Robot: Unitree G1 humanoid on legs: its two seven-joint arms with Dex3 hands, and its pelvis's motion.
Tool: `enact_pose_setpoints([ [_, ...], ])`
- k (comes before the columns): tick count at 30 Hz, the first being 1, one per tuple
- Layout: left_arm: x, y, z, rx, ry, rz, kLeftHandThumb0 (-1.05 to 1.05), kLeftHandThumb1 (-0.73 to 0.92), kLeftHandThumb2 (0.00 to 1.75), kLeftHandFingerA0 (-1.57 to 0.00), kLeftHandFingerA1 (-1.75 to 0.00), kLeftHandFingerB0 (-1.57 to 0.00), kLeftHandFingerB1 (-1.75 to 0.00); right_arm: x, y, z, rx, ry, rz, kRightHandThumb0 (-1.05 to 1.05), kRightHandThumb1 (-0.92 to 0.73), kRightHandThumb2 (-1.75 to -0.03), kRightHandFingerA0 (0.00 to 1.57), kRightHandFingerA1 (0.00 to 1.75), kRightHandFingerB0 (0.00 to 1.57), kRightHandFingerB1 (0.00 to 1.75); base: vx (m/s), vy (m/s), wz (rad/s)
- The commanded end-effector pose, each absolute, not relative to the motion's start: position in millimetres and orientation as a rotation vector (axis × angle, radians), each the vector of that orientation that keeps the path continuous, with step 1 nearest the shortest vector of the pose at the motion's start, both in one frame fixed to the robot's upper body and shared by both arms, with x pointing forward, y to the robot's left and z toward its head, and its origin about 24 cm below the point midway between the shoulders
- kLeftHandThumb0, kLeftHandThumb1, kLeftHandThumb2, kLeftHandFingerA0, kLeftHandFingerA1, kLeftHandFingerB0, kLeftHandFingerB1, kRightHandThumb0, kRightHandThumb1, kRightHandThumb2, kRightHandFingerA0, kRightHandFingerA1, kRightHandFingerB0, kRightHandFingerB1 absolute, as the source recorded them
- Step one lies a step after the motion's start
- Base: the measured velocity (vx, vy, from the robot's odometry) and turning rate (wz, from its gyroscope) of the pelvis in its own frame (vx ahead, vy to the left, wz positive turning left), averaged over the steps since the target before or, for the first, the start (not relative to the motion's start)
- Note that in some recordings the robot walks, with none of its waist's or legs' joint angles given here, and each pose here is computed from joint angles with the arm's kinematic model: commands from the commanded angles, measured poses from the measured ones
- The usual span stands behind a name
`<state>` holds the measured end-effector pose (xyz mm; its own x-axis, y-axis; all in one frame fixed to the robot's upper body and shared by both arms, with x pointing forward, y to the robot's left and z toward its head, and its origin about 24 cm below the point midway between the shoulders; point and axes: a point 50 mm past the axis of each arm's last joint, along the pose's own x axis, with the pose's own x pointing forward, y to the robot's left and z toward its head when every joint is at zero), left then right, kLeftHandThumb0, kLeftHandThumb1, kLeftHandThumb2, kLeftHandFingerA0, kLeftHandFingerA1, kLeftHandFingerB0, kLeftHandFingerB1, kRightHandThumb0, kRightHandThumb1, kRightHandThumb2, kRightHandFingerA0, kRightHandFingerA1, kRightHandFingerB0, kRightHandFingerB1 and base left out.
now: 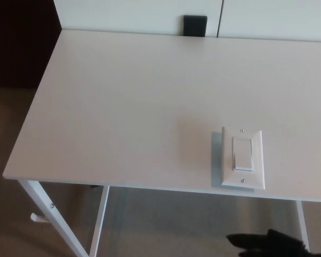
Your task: The robot walk towards a table in front and then clicks the light switch button using the right hand's index finger
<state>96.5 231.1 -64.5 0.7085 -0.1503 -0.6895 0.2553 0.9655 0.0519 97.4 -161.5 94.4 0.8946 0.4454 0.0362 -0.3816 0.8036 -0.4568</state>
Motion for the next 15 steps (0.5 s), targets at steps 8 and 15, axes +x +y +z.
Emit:
enact_pose_setpoints([
  [8, 98.7, 243.5, -55.9, 0.243, 0.707, -0.226, -0.24, 0.51, 0.55, -0.57, -0.43, -0.51, -0.38, 126.9, -175.0, 169.3, -0.668, -0.585, 0.22, -0.42, -0.71, -0.6, 0.51, 0.52, 0.44, 0.43, 0.0, 0.0, 0.0],
  [15, 99.4, 243.9, -55.1, 0.256, 0.7, -0.23, -0.25, 0.5, 0.55, -0.57, -0.43, -0.52, -0.38, 158.7, -172.3, 161.9, -0.969, -0.634, 0.093, -0.44, -0.67, -0.61, 0.39, 0.46, 0.4, 0.42, 0.0, 0.0, 0.0],
])
